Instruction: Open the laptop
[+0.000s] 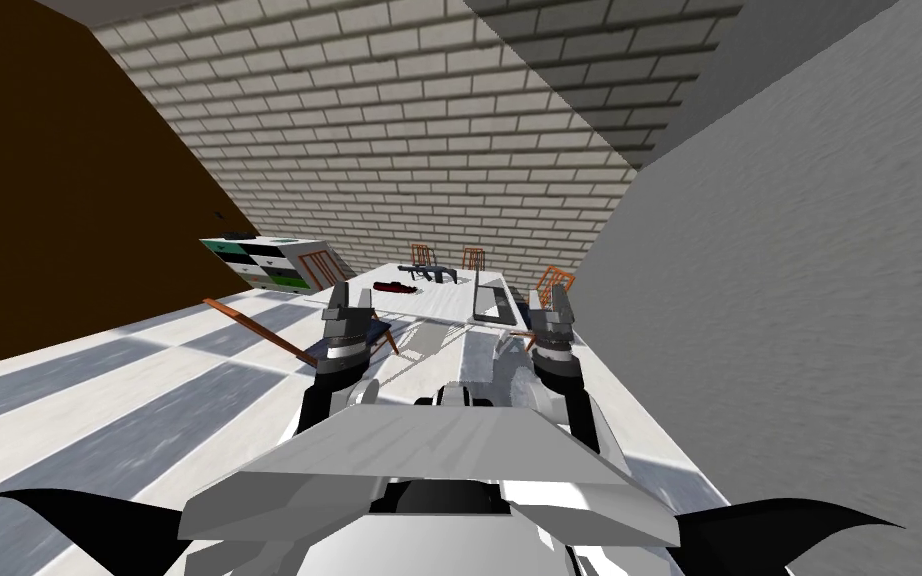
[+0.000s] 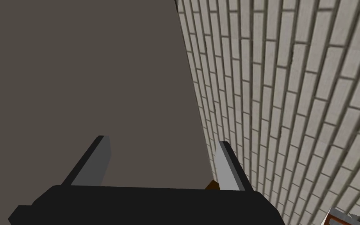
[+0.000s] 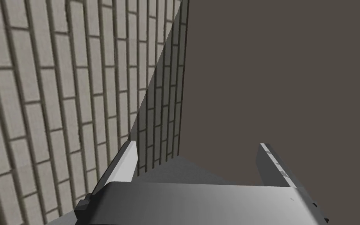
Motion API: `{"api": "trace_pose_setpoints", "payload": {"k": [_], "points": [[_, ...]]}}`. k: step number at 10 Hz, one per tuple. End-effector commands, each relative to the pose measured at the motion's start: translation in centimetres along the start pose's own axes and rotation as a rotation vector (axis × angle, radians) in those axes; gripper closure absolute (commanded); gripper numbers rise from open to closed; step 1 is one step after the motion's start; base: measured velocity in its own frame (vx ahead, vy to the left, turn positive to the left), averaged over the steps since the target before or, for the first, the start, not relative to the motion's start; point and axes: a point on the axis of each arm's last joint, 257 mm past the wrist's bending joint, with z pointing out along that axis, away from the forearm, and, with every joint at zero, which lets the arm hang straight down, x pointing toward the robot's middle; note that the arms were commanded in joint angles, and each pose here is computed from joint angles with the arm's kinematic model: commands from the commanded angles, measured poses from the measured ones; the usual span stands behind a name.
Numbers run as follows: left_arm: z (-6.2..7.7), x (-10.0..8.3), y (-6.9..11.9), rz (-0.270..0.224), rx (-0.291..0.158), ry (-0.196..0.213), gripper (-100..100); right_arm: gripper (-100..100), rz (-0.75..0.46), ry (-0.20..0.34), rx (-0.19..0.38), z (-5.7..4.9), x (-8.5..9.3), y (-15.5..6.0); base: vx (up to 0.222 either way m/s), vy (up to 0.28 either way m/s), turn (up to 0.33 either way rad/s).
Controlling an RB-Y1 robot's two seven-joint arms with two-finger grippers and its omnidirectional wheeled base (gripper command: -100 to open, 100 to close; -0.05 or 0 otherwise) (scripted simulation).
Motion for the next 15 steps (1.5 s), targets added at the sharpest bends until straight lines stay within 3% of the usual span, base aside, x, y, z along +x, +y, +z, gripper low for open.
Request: {"api": "trace_pose_setpoints", "payload": {"k": [1, 8, 9, 15], "points": [[0.0, 0.0, 0.0, 0.0, 0.0, 0.0, 0, -100, -0.129, 0.082, 0.053, -0.8, 0.8, -1.8, 0.035, 0.099, -0.052], [0.0, 0.0, 0.0, 0.0, 0.0, 0.0, 0, -100, -0.59, 0.306, 0.196, -3.4, 0.7, -8.0, 0.048, 0.109, -0.068], [0.0, 0.0, 0.0, 0.0, 0.0, 0.0, 0, -100, -0.597, 0.31, 0.195, -3.4, 0.8, -8.0, 0.018, 0.082, -0.028], [0.0, 0.0, 0.0, 0.0, 0.0, 0.0, 0, -100, -1.029, 0.503, 0.295, -6.2, -2.1, -13.5, 0.043, 0.113, -0.057]]}}
